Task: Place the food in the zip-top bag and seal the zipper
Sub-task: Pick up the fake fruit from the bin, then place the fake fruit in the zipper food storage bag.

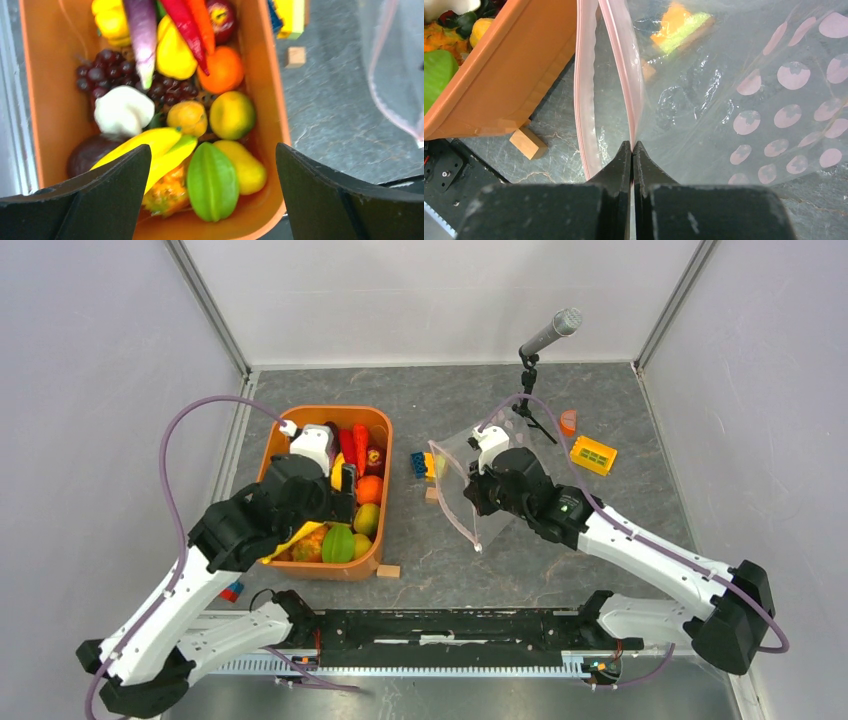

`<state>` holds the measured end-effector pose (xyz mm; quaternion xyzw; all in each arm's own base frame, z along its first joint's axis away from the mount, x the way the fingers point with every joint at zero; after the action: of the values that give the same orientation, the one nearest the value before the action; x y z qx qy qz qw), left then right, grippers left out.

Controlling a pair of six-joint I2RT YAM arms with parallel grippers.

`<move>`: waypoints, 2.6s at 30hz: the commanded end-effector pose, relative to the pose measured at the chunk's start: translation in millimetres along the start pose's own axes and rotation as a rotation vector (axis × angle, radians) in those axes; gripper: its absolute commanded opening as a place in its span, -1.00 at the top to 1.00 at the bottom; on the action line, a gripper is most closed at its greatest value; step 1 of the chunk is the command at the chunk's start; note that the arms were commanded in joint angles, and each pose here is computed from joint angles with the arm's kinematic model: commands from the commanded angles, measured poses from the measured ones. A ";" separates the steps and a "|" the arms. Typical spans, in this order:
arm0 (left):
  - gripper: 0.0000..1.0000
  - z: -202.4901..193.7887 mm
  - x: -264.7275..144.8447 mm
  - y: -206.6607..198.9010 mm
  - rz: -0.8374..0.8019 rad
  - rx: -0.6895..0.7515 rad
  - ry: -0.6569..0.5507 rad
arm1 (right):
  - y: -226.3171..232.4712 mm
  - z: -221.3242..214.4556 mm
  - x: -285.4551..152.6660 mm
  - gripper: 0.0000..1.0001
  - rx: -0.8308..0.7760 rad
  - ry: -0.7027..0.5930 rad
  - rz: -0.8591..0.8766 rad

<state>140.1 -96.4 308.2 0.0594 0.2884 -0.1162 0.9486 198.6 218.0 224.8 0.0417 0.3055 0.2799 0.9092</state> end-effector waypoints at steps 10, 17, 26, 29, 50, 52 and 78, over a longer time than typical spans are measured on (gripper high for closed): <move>-1.00 -18.5 21.9 52.6 0.067 0.141 0.297 | 4.8 10.7 -9.0 1.00 -0.030 -0.052 0.060; -1.00 -14.4 34.3 54.0 0.034 0.179 0.391 | 6.0 9.8 -8.9 1.00 -0.051 -0.046 0.080; -1.00 -12.9 53.2 61.9 0.024 0.350 0.509 | 8.4 6.3 -5.4 1.00 -0.068 -0.028 0.110; -1.00 -18.6 51.4 57.8 -0.087 0.428 0.535 | 8.6 5.0 -5.3 1.00 -0.069 -0.029 0.116; -0.45 -36.4 67.2 73.3 -0.159 0.536 0.554 | 5.6 6.4 -17.6 1.00 -0.068 -0.063 0.112; -0.06 -29.0 58.5 73.8 -0.146 0.538 0.504 | 5.3 6.7 -17.9 1.00 -0.065 -0.066 0.109; 0.85 84.5 9.0 -30.0 -0.812 -0.196 -0.251 | -2.7 18.0 -24.0 1.00 0.146 -0.219 0.004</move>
<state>187.5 -107.7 347.6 0.0154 0.2272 -0.3810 0.8961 187.8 206.5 231.8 0.0735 0.2723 0.2857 0.9159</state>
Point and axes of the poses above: each gripper's point midway between its finger pads, its own x axis out along the fingers, its own y axis along the line the jaws close on, z = x × y, the point moved 7 cm from there along -x, back along the fingers, and after that the axes turned 6 degrees about x, right-handed, at the moved point
